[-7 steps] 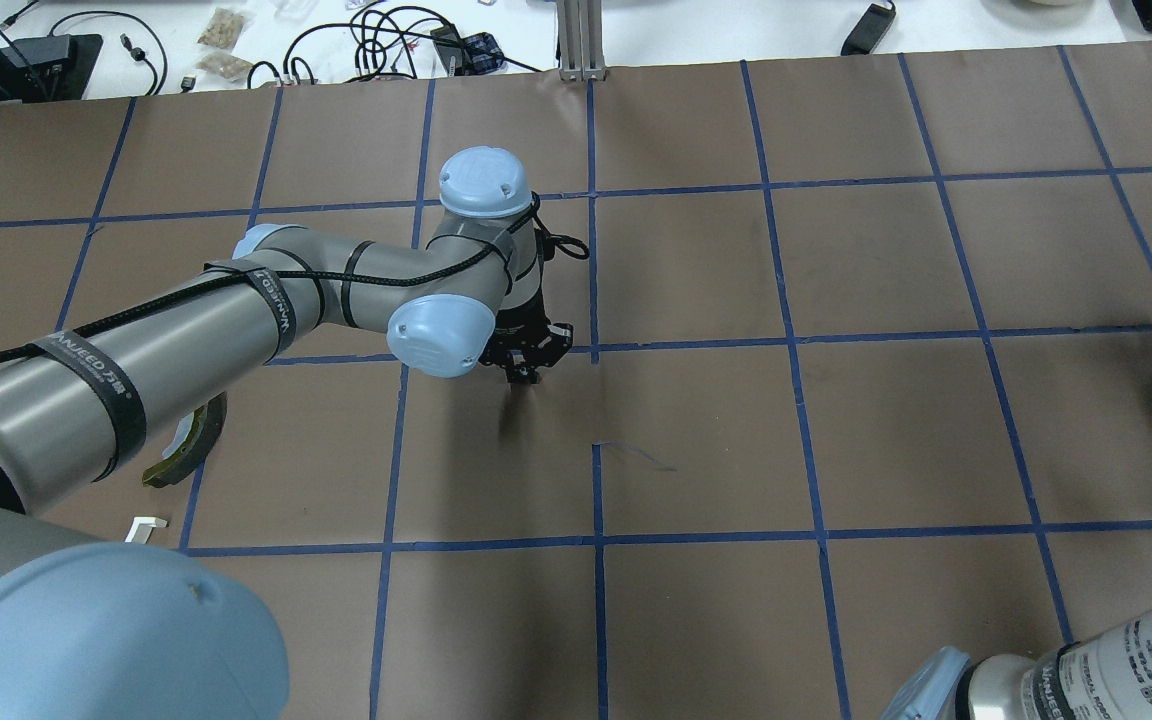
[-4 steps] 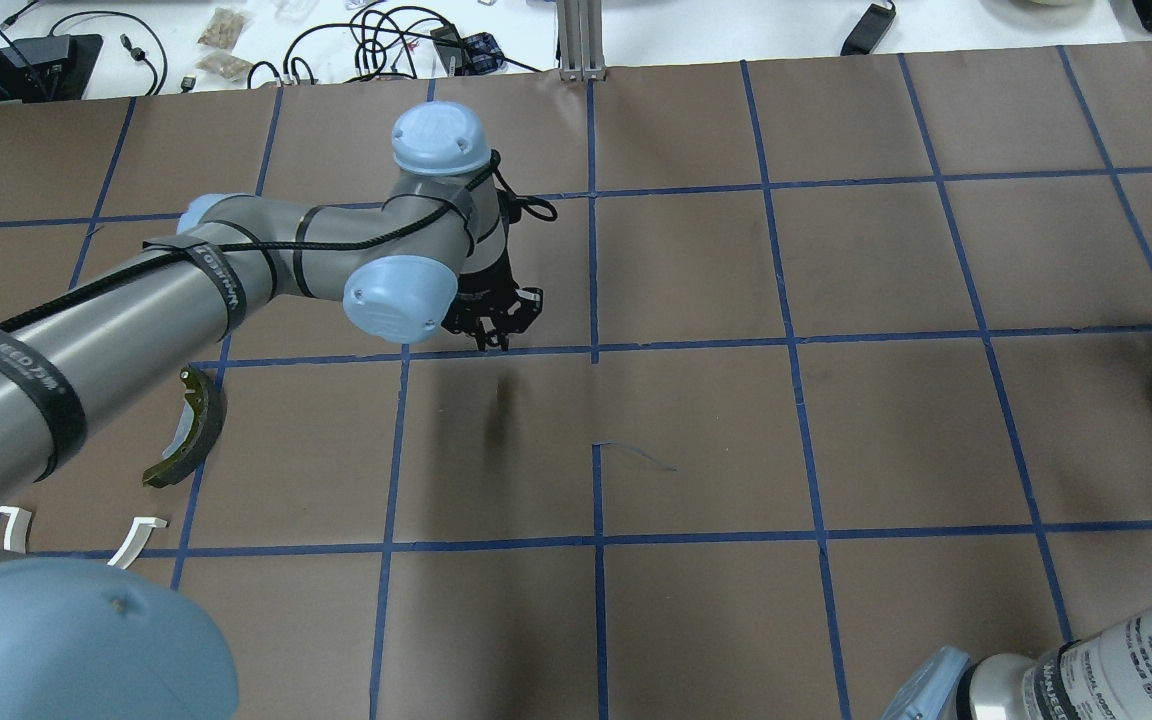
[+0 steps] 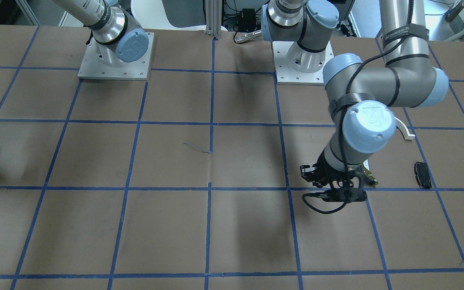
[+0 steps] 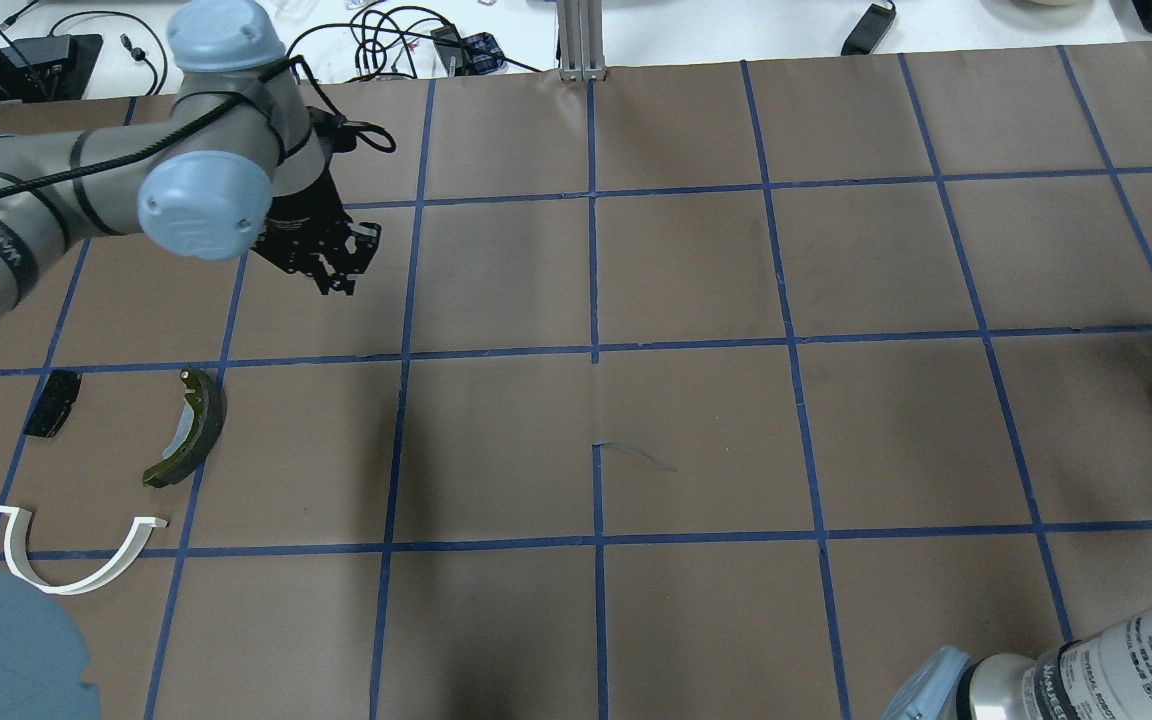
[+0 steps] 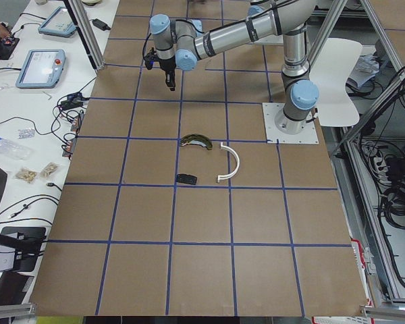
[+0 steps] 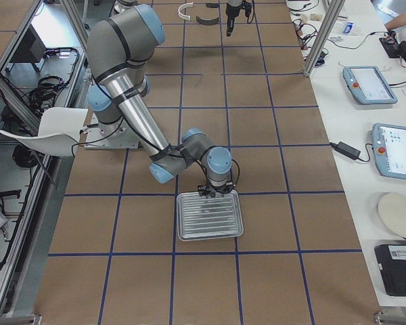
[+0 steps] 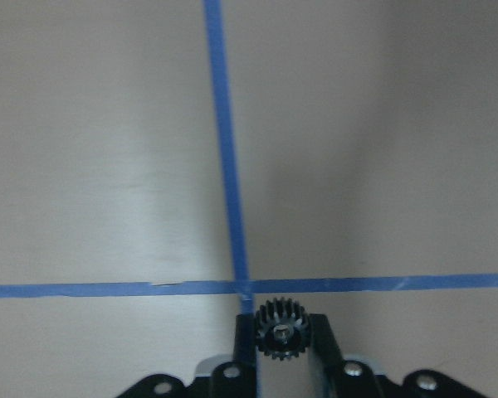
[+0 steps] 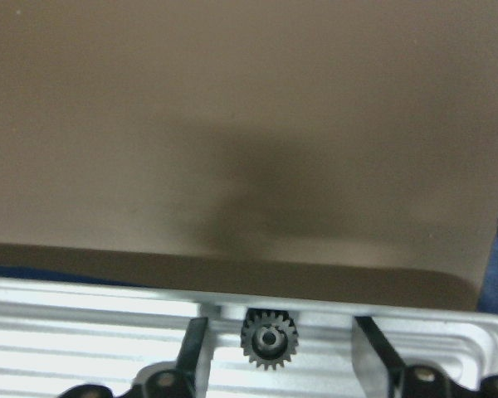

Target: Place bearing gear from tray to pile

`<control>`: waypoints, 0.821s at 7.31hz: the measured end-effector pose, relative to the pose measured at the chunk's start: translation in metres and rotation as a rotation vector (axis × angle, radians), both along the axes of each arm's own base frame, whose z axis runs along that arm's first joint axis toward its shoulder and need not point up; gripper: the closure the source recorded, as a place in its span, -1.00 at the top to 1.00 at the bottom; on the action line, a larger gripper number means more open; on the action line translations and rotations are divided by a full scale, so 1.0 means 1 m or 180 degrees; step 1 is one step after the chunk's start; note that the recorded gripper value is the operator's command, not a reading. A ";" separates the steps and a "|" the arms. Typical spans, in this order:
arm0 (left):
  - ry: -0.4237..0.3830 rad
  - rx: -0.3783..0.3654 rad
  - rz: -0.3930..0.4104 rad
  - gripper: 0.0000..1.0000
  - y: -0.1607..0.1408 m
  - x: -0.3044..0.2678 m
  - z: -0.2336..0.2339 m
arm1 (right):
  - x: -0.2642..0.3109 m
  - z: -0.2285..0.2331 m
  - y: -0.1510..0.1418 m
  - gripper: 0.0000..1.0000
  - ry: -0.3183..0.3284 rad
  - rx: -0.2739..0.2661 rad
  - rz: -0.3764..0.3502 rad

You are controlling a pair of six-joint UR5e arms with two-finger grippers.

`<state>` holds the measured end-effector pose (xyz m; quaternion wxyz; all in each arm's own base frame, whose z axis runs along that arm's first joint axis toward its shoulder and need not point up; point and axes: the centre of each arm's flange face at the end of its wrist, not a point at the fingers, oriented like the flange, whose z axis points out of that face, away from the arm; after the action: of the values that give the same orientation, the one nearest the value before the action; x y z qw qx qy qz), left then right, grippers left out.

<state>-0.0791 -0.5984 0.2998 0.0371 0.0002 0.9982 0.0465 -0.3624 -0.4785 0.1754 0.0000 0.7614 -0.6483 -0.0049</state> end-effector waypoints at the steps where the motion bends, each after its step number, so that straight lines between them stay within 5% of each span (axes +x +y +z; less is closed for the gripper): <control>1: 0.0016 0.0070 0.0037 -1.00 0.003 0.047 0.007 | 0.000 0.002 0.000 -1.00 0.0010 0.0006 -0.0042; 4: -0.0035 0.0334 0.0203 -1.00 0.041 0.191 -0.008 | -0.002 0.014 0.001 -1.00 0.0081 -0.0020 -0.0365; 6: -0.0069 0.0432 0.0239 -1.00 0.069 0.237 -0.032 | 0.007 0.058 0.002 -1.00 0.0223 -0.0176 -0.0727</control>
<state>0.1580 -0.5294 0.2678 0.0460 -0.0353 0.9916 0.1155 -0.3553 -0.4767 0.2333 0.0432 0.6816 -0.7303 -0.0137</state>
